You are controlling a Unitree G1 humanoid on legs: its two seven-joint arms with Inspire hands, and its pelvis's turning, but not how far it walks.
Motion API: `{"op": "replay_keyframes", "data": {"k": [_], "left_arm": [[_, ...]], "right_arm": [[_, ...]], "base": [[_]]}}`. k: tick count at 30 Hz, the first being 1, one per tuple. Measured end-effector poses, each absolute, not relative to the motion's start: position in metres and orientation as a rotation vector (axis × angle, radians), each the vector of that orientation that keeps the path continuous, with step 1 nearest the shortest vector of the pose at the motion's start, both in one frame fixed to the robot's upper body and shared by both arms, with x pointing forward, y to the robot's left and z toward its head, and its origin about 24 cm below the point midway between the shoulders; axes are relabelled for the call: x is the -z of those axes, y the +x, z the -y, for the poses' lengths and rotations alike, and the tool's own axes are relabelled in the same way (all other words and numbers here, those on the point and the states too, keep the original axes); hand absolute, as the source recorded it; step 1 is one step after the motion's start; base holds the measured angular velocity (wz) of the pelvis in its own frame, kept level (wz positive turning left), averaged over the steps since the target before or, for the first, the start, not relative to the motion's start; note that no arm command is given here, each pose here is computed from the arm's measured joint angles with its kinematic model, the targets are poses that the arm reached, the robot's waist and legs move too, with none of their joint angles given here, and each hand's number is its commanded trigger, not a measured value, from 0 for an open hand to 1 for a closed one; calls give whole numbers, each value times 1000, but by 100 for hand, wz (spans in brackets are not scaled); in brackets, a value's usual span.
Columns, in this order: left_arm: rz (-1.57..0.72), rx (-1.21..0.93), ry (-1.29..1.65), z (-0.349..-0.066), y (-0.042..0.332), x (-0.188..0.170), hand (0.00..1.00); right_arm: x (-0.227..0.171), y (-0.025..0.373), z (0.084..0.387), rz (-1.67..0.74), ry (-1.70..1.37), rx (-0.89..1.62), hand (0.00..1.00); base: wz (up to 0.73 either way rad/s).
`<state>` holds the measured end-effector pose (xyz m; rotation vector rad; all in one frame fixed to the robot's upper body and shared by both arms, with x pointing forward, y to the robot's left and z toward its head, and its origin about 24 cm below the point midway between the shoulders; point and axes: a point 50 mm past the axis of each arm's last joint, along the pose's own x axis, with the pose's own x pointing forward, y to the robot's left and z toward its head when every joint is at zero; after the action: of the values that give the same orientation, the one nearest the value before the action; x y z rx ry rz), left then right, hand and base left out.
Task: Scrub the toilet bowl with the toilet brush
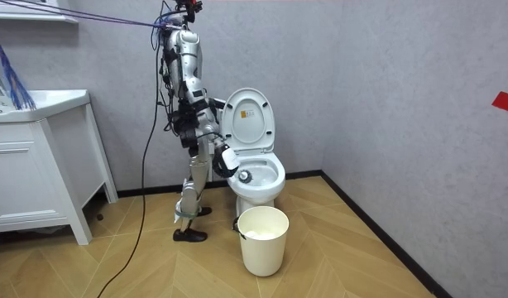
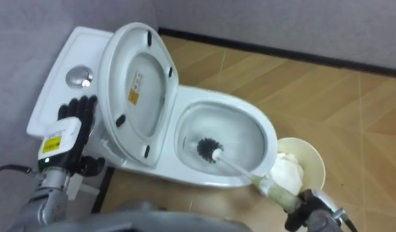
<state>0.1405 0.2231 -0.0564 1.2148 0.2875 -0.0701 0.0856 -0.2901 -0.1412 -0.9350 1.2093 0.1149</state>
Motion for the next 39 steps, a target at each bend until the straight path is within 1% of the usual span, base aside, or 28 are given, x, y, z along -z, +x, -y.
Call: {"op": "replay_keyframes", "data": {"k": [5,7,8,10,11,13,17,21,27,30,36,39], "left_arm": [[-205,57,1237,-221,169,46,0],[-135,38,1244,-219,187,37,0],[-117,36,1248,-219,190,34,0],[-29,29,1266,-216,209,23,0],[-15,29,1270,-215,213,22,0],[50,17,1288,-213,226,15,0],[152,-3,1342,-215,243,3,0],[232,-82,1355,-220,262,-14,0],[377,-136,1356,-212,278,-35,0],[431,-156,1365,-211,282,-44,0],[499,-228,1328,-208,286,-58,0],[531,-270,1344,-213,285,-65,0]], "right_arm": [[131,116,298,-1135,-1108,-183,100],[117,147,306,-1066,-1195,-172,100],[113,154,308,-1046,-1228,-175,100],[95,181,319,-962,-1342,-159,100],[91,185,322,-949,-1367,-151,100],[72,211,328,-857,-1486,-131,100],[51,230,336,-746,-1631,-116,100],[26,252,344,-652,-1719,-47,100],[-4,284,339,-545,-1776,60,100],[-13,291,339,-523,-1765,118,100],[-21,295,344,-551,-1508,286,100],[-24,296,347,-555,-1351,382,100]], "base": [[19],[21],[9],[2],[-6],[-8],[5],[0],[4],[0],[5],[-1]]}}
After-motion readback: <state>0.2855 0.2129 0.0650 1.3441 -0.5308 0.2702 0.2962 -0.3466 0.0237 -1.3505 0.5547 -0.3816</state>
